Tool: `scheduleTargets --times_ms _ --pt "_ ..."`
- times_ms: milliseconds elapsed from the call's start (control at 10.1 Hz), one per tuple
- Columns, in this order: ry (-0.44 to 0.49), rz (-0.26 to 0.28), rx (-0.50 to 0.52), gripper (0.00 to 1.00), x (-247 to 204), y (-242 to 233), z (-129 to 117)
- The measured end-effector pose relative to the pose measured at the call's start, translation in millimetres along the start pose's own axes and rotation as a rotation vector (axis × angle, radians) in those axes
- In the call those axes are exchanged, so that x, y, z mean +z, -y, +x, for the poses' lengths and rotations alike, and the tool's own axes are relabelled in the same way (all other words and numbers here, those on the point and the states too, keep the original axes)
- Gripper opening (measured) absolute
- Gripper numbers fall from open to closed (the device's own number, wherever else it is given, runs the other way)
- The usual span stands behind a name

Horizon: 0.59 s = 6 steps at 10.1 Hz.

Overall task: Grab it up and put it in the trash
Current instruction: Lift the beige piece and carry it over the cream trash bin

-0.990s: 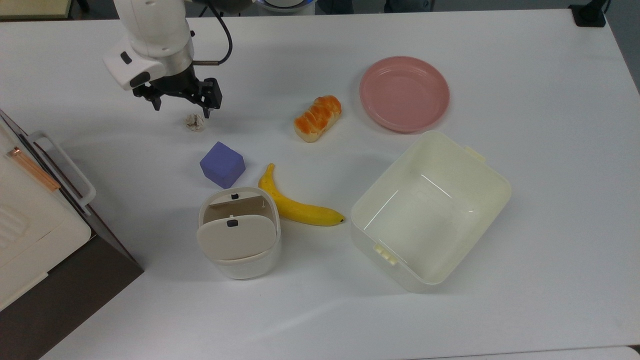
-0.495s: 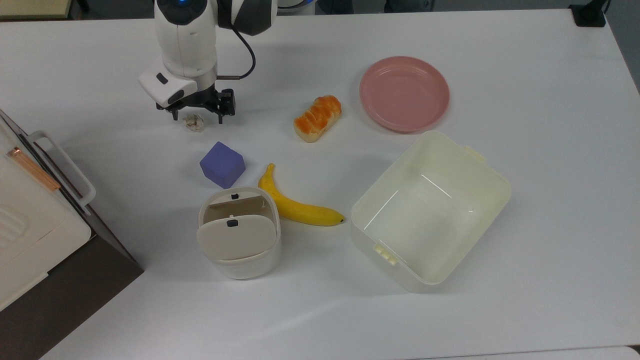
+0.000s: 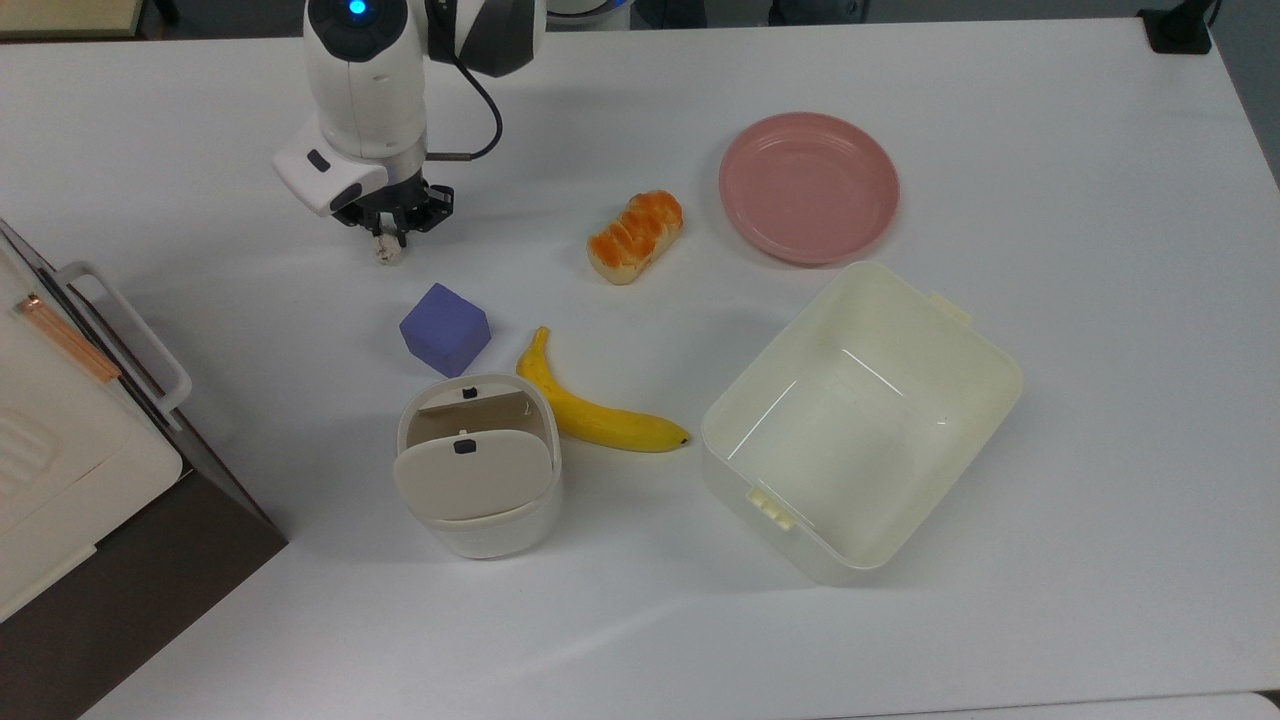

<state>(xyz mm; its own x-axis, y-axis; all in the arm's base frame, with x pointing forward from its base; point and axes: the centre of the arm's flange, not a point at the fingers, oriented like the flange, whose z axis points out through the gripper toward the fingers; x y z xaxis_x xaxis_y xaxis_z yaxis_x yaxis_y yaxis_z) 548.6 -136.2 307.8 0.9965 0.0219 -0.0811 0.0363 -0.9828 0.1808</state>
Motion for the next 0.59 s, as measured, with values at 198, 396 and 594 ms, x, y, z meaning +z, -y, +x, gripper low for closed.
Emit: scheduleTargets --times_ms 198,396,594 --pt "-0.022 -0.005 0.003 0.21 -7 -2 5" --pt "-0.119 -0.020 0.012 0.21 -46 -8 29" --pt "-0.295 0.017 0.071 0.21 -127 -15 63"
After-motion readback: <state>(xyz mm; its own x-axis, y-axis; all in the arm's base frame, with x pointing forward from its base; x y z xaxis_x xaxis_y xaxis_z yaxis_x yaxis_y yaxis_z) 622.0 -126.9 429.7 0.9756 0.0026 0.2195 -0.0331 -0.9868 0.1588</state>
